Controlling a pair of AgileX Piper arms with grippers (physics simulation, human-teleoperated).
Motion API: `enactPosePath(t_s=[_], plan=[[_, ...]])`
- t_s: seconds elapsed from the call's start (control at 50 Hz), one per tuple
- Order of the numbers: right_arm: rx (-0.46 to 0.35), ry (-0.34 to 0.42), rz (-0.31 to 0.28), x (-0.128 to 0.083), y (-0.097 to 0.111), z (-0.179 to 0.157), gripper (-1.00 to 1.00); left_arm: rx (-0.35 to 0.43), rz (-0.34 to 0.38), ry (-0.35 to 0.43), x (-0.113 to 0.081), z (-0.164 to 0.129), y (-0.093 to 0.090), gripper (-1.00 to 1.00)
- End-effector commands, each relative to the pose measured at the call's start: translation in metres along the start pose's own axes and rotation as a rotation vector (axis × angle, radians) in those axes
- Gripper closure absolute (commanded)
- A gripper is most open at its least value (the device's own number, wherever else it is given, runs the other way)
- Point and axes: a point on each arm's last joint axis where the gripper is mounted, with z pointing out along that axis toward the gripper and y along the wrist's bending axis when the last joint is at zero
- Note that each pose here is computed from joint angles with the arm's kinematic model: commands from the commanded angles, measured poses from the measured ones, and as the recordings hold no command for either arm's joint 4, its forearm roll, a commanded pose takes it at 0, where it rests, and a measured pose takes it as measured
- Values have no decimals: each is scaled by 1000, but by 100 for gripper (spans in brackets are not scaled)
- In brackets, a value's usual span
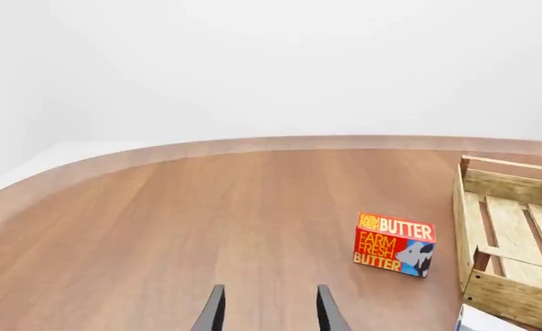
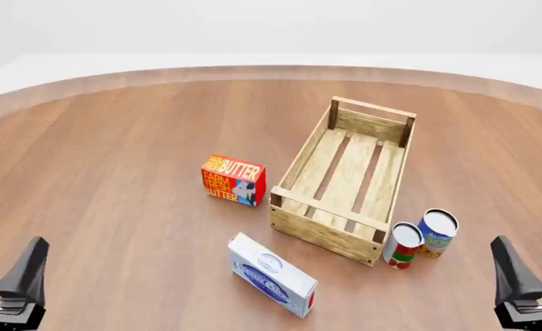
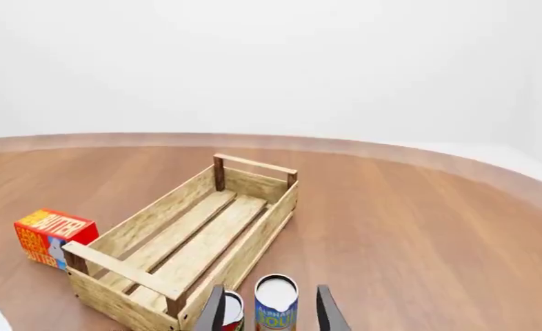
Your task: Pick up the ketchup, and put it in the wooden tray.
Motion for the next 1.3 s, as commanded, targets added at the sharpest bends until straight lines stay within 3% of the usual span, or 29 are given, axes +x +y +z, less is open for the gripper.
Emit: enactPosePath(t_s=[0.02,0.16,0.24,0.3,0.36,0.56,0.7,0.94,1.3], plan=[[-23,16,-31,0,1,7,-100,0,0,1,-1,0,0,-100],[-40,3,-43,-1,2,1,-100,0,0,1,-1,0,0,-100],[-72,63,-46,2,5,15,-100,0,0,1,-1,0,0,-100],[-131,93,-135,0,10,22,-100,0,0,1,-1,0,0,-100],[-199,116,-149,-6,16,26,-100,0,0,1,-1,0,0,-100],[-377,214,-131,-15,38,43,-100,0,0,1,-1,0,0,-100],[-451,237,-137,-24,48,49,-100,0,0,1,-1,0,0,-100],[-623,287,-141,-46,86,71,-100,0,0,1,-1,0,0,-100],[-831,340,-159,-41,151,89,-100,0,0,1,-1,0,0,-100]])
